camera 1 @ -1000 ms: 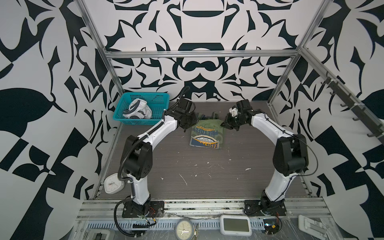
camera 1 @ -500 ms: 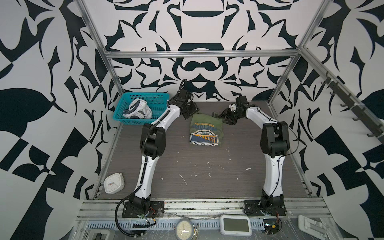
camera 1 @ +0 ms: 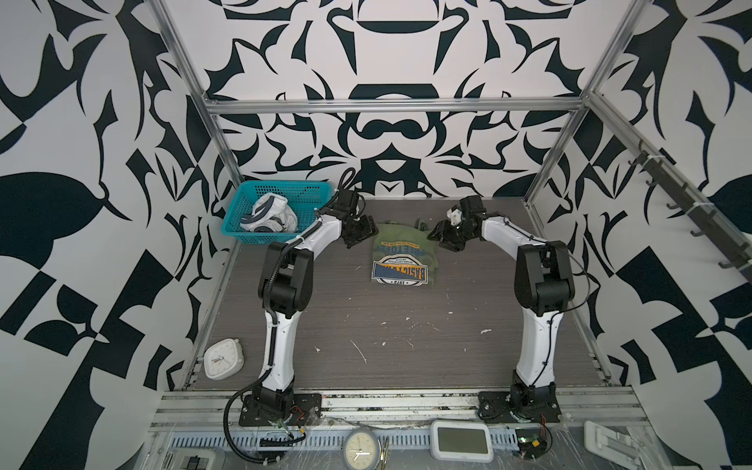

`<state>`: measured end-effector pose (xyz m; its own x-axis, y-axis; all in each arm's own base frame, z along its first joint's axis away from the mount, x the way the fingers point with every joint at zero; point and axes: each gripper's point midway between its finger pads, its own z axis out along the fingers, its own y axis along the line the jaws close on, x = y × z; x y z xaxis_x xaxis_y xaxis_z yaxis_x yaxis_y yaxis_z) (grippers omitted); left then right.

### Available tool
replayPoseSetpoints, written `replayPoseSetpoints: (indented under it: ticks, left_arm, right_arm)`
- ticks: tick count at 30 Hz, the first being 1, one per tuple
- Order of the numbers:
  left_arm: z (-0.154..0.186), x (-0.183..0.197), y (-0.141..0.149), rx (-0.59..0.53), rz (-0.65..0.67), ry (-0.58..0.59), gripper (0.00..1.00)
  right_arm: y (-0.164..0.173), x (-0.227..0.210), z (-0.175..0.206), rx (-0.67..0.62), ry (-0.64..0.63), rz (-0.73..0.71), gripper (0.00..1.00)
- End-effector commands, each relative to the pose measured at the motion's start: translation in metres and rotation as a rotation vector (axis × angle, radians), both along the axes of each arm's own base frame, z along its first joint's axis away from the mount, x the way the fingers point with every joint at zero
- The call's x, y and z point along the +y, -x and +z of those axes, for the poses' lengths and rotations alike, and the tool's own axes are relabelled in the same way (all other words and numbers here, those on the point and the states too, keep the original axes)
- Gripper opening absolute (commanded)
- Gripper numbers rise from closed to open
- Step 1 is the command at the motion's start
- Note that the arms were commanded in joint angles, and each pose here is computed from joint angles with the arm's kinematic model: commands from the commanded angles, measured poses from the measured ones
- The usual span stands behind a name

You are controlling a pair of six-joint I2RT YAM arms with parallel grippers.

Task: Fold and stack tank tops
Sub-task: Fold the tank top at the top-center of the table.

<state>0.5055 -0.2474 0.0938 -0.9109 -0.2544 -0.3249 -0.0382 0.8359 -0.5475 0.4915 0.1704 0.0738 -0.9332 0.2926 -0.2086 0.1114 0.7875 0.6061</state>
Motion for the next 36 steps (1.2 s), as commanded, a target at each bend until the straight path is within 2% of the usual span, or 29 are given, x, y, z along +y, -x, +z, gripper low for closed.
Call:
replayPoseSetpoints:
  ticks: [1, 5, 8, 14, 18, 23, 30, 36]
  left_arm:
    - [-0.002, -0.015, -0.009, -0.037, -0.054, 0.036, 0.69]
    - [-0.004, -0.027, -0.014, -0.038, -0.077, 0.057, 0.63]
    - [-0.006, -0.032, -0.020, -0.035, -0.083, 0.065, 0.58]
    - [-0.006, -0.040, -0.026, -0.039, -0.089, 0.079, 0.40]
    - [0.000, -0.044, -0.031, -0.050, -0.082, 0.094, 0.24]
    - [0.020, -0.044, -0.037, -0.085, -0.055, 0.120, 0.01]
    - [0.058, -0.038, -0.052, -0.178, 0.025, 0.165, 0.00]
    - [0.047, -0.037, -0.071, -0.151, 0.050, 0.173, 0.00]
  right_arm:
    - [-0.017, 0.008, 0.018, -0.084, 0.026, 0.025, 0.57]
    - [-0.023, 0.010, 0.013, -0.080, 0.028, 0.027, 0.49]
    - [-0.025, 0.011, 0.013, -0.081, 0.022, 0.029, 0.34]
    - [-0.027, 0.009, 0.021, -0.102, 0.046, 0.027, 0.14]
    - [-0.031, 0.010, 0.026, -0.107, 0.045, 0.029, 0.00]
    - [-0.033, 0.013, 0.049, -0.143, 0.030, 0.030, 0.00]
    - [-0.045, 0.015, 0.082, -0.200, 0.007, 0.032, 0.00]
    - [-0.067, 0.007, 0.072, -0.187, -0.007, -0.005, 0.00]
